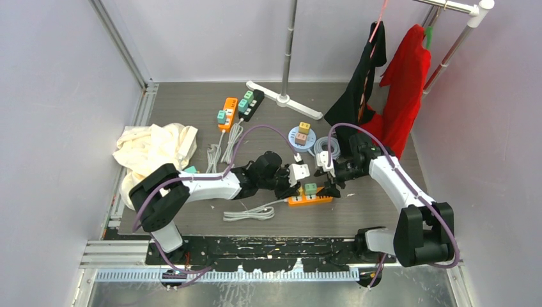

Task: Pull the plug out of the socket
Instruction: Move the socket to the center of the board, then remove the plug from the socket.

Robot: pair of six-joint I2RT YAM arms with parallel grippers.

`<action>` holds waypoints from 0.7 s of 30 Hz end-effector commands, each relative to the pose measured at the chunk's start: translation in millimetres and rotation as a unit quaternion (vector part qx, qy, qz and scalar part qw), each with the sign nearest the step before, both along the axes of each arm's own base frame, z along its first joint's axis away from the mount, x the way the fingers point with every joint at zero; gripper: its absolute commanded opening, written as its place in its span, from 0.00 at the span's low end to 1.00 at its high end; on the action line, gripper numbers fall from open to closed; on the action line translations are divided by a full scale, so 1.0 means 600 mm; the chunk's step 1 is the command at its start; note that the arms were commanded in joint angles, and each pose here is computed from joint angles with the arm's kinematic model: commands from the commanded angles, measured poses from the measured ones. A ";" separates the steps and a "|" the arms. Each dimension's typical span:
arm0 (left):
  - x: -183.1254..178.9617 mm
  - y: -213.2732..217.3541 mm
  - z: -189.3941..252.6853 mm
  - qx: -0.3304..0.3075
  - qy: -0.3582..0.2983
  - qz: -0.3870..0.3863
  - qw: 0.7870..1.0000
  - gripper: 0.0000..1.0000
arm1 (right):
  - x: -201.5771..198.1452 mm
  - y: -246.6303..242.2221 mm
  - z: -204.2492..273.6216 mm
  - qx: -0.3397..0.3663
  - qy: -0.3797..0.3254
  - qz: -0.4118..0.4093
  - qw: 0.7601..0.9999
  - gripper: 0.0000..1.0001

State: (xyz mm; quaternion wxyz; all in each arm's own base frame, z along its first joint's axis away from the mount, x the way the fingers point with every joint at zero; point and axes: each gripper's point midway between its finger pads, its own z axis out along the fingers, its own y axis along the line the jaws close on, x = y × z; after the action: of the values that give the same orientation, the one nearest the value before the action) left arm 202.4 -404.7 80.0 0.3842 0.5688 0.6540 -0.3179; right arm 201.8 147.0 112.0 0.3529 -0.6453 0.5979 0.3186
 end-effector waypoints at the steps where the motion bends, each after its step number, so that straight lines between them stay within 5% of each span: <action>1: 0.016 -0.029 0.050 -0.056 -0.021 0.015 0.998 0.31 | 0.034 0.015 0.001 0.021 -0.043 0.004 0.999 0.71; 5: 0.019 -0.022 0.064 -0.068 -0.030 0.028 0.997 0.55 | 0.037 0.020 -0.010 0.022 -0.040 0.007 0.999 0.70; 10: 0.018 -0.011 0.082 -0.080 -0.044 0.035 0.995 0.67 | 0.027 0.028 -0.024 0.019 -0.036 0.024 0.999 0.65; 21: 0.013 0.003 0.073 -0.103 -0.019 0.030 0.994 0.64 | 0.024 0.043 -0.055 -0.001 -0.038 0.045 0.998 0.57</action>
State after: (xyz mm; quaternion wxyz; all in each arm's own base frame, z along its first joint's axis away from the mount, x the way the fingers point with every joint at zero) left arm 205.5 -392.8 94.5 0.4256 0.5295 0.6560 -0.3289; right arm 208.1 170.0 79.3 0.3479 -0.6781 0.5631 0.3195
